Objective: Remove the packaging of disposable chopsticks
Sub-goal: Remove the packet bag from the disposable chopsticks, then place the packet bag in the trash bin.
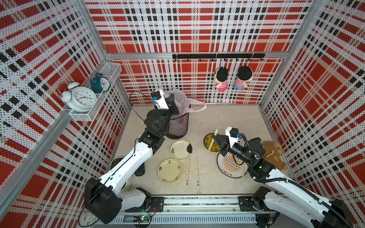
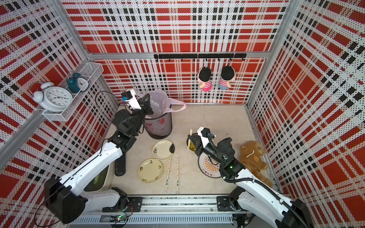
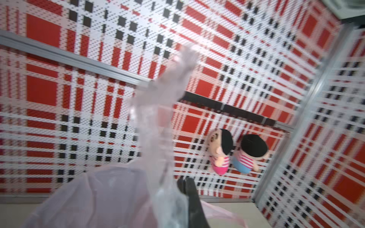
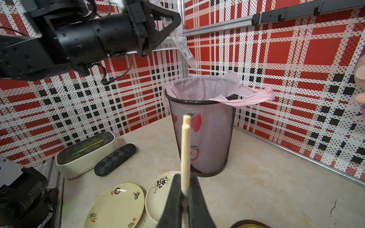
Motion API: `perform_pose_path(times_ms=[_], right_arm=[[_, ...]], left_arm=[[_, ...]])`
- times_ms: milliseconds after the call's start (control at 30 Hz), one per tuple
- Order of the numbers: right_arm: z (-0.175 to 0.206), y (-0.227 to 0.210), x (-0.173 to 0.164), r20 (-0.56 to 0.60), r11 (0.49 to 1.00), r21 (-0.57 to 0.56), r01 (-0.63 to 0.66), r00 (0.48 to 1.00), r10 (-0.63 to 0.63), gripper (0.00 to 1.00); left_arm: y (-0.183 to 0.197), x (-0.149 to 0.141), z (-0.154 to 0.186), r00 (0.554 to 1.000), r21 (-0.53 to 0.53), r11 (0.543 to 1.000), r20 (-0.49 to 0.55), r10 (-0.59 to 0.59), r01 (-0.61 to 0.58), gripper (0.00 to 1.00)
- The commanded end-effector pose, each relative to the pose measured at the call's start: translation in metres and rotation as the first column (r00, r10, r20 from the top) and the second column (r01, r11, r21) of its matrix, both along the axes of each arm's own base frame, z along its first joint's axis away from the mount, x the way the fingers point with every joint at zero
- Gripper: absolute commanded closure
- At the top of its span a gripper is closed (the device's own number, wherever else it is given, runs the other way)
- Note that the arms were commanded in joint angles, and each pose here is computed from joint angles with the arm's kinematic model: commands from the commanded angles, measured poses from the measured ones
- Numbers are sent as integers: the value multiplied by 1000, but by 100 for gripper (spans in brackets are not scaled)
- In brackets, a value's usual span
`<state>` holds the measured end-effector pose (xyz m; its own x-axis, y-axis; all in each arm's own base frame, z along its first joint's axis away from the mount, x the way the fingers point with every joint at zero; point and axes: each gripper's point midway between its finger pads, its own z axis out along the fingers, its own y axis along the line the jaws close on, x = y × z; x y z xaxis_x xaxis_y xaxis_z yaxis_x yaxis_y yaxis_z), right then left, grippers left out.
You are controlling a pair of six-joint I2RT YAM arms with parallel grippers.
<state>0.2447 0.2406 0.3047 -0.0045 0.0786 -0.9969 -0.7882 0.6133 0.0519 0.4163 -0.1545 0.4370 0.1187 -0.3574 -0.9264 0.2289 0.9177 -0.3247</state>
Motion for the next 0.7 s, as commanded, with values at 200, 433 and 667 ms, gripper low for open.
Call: perform_pose_path(times_ms=[200,433,667], right_arm=[[-1,-8,-7,10,1000,19,-6,1000,6,100],[-6,-8,-3,-3,1000,11,6,1000,-6,100],[-8,-7,0,-9,1000,5,13,1000,-13,100]], left_arm=[[32,110,-97,880,238,945,-368,301,-223,92],[21,128,-145,820,250,958,-514,253,-139,70],[23,116,-122,835,261,954,-483,262,-149,34]])
